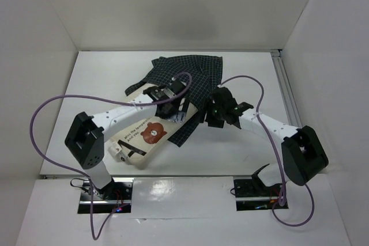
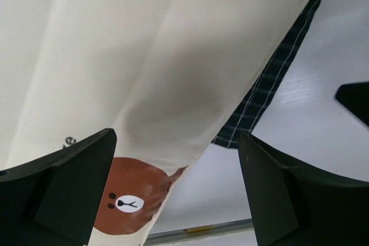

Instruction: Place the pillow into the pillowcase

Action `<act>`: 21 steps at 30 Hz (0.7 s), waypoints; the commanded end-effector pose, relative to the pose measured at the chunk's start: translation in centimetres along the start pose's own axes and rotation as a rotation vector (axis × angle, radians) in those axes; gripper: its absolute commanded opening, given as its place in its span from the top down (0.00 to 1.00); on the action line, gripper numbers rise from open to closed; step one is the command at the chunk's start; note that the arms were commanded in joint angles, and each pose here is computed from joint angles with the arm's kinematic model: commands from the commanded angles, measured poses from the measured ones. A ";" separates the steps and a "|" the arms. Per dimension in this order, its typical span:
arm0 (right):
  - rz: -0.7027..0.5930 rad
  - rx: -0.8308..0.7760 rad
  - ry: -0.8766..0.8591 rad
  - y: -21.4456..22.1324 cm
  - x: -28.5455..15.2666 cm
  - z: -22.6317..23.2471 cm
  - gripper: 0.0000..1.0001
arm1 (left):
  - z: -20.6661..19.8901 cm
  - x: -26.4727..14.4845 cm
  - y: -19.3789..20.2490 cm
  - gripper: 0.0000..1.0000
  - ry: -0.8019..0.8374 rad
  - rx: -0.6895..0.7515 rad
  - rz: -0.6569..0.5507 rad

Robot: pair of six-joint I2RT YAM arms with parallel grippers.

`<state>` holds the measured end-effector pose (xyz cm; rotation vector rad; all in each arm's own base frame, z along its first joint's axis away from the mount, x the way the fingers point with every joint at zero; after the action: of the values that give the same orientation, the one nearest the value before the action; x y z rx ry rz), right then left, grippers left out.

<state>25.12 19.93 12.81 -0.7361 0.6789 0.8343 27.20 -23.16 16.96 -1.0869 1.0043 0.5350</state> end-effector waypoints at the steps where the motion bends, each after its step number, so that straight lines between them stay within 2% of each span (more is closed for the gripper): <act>1: 0.020 0.001 -0.058 0.5 -0.5 -0.2 0.30 | 0.5 -0.7 1.2 0.00 -0.150 0.154 -0.067; 5: 0.022 0.017 -0.067 0.7 -0.8 -0.7 0.29 | 0.4 -1.0 1.9 0.00 -0.169 0.231 -0.090; 12: 0.041 0.027 -0.078 1.5 -0.7 -1.4 0.23 | -0.1 1.8 3.3 0.00 -0.215 0.336 -0.012; 14: 0.045 0.035 -0.100 1.6 -0.6 -1.1 0.23 | -0.6 3.6 3.3 0.06 -0.182 0.334 0.037; 15: 0.062 0.045 -0.098 2.0 -0.3 -1.3 0.22 | -0.4 4.1 2.8 0.16 -0.158 0.310 0.050; 16: 0.061 0.054 -0.101 2.0 -0.2 -1.4 0.22 | -0.5 4.3 2.7 0.58 -0.122 0.312 0.069; 17: 0.065 0.045 -0.109 2.2 0.0 -1.2 0.22 | -0.9 4.1 1.7 0.94 -0.056 0.285 0.063; 18: 0.077 0.048 -0.102 2.6 0.2 -1.2 0.22 | -1.3 3.9 1.3 1.00 -0.045 0.248 0.066; 21: 0.080 0.061 -0.112 2.9 1.0 -1.0 0.21 | -1.6 1.8 -1.1 1.00 0.011 0.195 -0.016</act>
<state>22.26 19.58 10.35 -0.6427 0.6963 0.9140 27.17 -23.03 12.95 -0.7654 1.0103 0.5001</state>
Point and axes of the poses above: each gripper's point midway between its finger pads, its own x axis out along the fingers, its own z axis along the line the jaws close on, y = z × x, the point moved 5 cm from there along -x, back along the fingers, and after that the axes turned 13 degrees about x, right-handed, at the moved point
